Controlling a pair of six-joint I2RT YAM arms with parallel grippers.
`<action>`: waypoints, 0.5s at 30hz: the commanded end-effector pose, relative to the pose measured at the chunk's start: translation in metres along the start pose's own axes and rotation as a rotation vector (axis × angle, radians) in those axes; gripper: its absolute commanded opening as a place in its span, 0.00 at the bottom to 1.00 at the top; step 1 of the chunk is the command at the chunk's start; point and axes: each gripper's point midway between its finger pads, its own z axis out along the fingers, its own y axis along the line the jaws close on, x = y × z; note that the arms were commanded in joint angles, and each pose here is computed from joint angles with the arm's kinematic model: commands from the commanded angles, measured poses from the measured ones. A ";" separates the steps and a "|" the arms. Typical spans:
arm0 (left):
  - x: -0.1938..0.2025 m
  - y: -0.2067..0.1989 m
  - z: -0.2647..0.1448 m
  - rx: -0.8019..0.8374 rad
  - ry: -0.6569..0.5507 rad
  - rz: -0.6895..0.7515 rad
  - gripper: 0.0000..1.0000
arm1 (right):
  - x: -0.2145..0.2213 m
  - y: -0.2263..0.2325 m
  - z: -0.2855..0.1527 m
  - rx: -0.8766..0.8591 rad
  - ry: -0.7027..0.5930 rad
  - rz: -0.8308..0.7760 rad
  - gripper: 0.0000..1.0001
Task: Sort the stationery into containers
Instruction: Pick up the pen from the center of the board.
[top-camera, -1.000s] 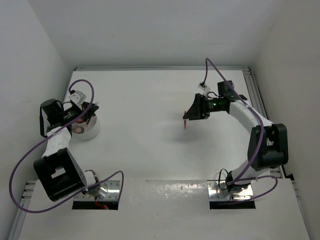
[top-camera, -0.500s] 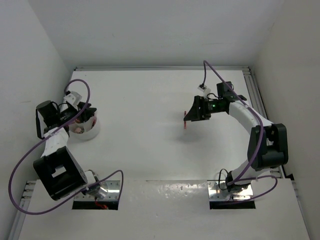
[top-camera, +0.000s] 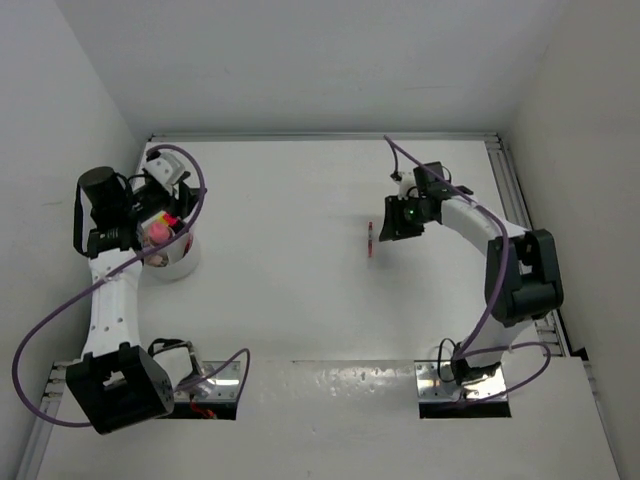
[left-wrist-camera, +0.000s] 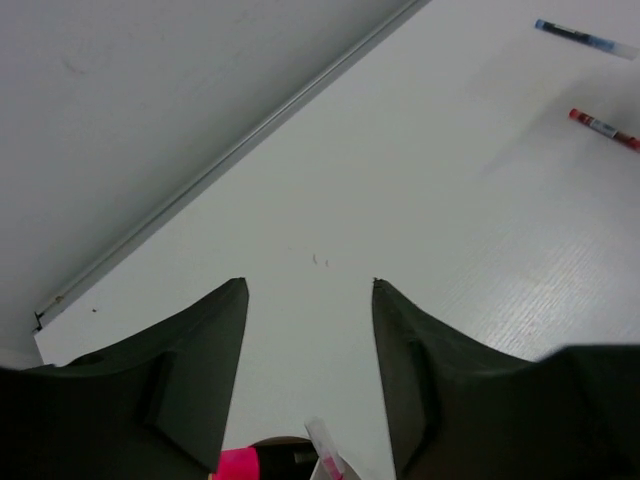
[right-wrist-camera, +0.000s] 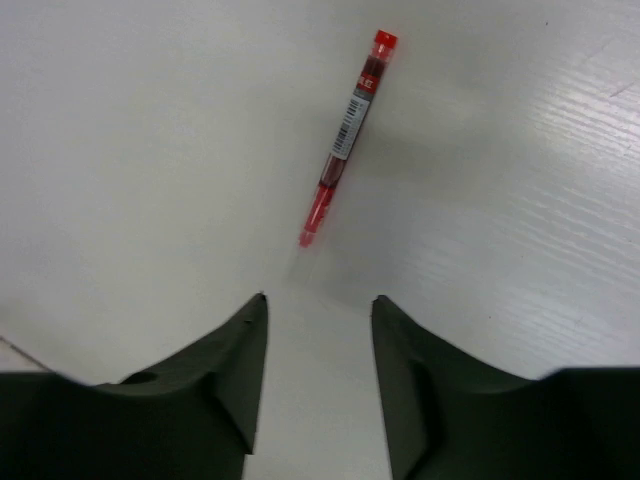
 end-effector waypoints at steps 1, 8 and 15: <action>-0.002 -0.001 0.001 -0.053 0.064 -0.035 0.62 | -0.024 -0.002 0.016 0.147 -0.048 -0.010 0.48; -0.004 -0.015 0.009 -0.064 0.098 -0.014 0.64 | -0.042 -0.001 0.054 0.277 -0.047 0.001 0.51; -0.009 -0.020 0.009 -0.079 0.104 0.006 0.65 | -0.045 -0.014 0.081 0.366 -0.039 -0.003 0.48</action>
